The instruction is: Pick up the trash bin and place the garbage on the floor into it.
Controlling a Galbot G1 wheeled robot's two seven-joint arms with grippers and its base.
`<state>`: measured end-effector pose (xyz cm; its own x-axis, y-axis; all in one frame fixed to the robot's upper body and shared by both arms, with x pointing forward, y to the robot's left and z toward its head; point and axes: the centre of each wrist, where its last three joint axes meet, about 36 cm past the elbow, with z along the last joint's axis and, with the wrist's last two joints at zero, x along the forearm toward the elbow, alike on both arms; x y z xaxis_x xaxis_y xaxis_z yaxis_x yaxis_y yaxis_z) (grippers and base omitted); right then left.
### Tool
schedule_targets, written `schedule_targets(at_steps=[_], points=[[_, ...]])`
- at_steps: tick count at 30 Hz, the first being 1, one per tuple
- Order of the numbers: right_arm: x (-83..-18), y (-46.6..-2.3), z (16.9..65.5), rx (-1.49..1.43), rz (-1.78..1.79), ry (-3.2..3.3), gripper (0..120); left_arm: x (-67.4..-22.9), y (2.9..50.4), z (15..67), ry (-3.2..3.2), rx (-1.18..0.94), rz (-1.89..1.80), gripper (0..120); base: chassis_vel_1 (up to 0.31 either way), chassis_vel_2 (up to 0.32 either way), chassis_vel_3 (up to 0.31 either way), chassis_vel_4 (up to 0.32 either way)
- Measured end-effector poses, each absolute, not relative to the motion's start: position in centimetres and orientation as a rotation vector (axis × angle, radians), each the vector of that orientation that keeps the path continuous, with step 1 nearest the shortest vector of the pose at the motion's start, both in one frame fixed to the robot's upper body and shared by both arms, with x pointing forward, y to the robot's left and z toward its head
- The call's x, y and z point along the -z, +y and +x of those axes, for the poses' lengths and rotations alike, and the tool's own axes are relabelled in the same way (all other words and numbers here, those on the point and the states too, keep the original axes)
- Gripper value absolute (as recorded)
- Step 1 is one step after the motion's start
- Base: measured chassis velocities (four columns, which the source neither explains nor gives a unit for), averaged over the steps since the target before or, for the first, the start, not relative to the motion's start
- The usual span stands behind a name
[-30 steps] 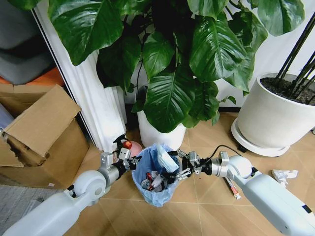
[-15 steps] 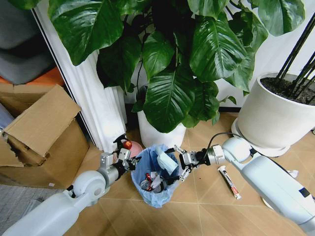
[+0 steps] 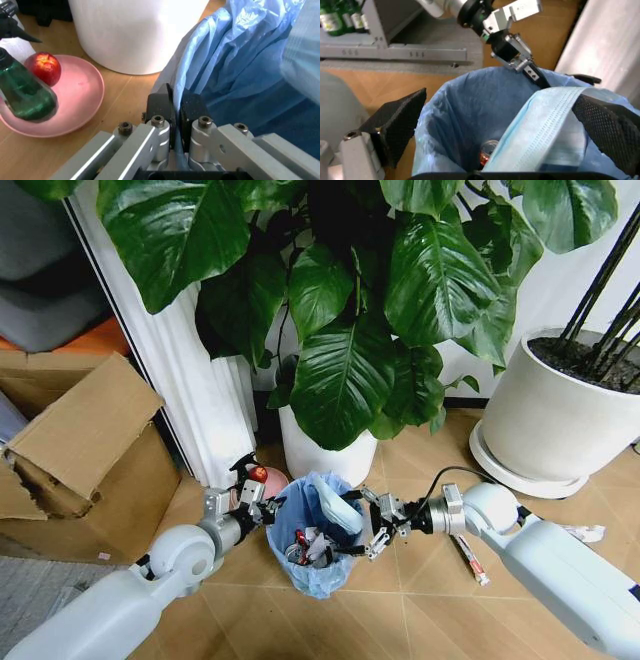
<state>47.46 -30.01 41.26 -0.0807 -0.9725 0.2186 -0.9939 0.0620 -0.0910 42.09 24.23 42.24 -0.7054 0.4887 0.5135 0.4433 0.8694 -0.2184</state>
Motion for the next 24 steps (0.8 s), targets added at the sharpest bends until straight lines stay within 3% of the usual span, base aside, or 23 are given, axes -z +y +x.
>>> schedule_targets(at_steps=[9, 14, 24], points=[[-42.6, -28.8, 44.9, -0.271, 1.779, -2.372, 100, -42.2, 24.1, 42.1, -2.458, -0.105, -0.671, 0, 0.000, 0.000, 0.000, 0.000], [-44.1, -27.0, 43.4, -0.078, 1.565, -2.408, 100, -42.3, 23.9, 42.3, -2.461, -0.105, -0.673, 0, 0.000, 0.000, 0.000, 0.000], [-44.3, -25.9, 41.6, 0.013, 1.550, -2.276, 100, -42.3, 23.8, 42.4, -2.462, -0.108, -0.674, 0, 0.000, 0.000, 0.000, 0.000]])
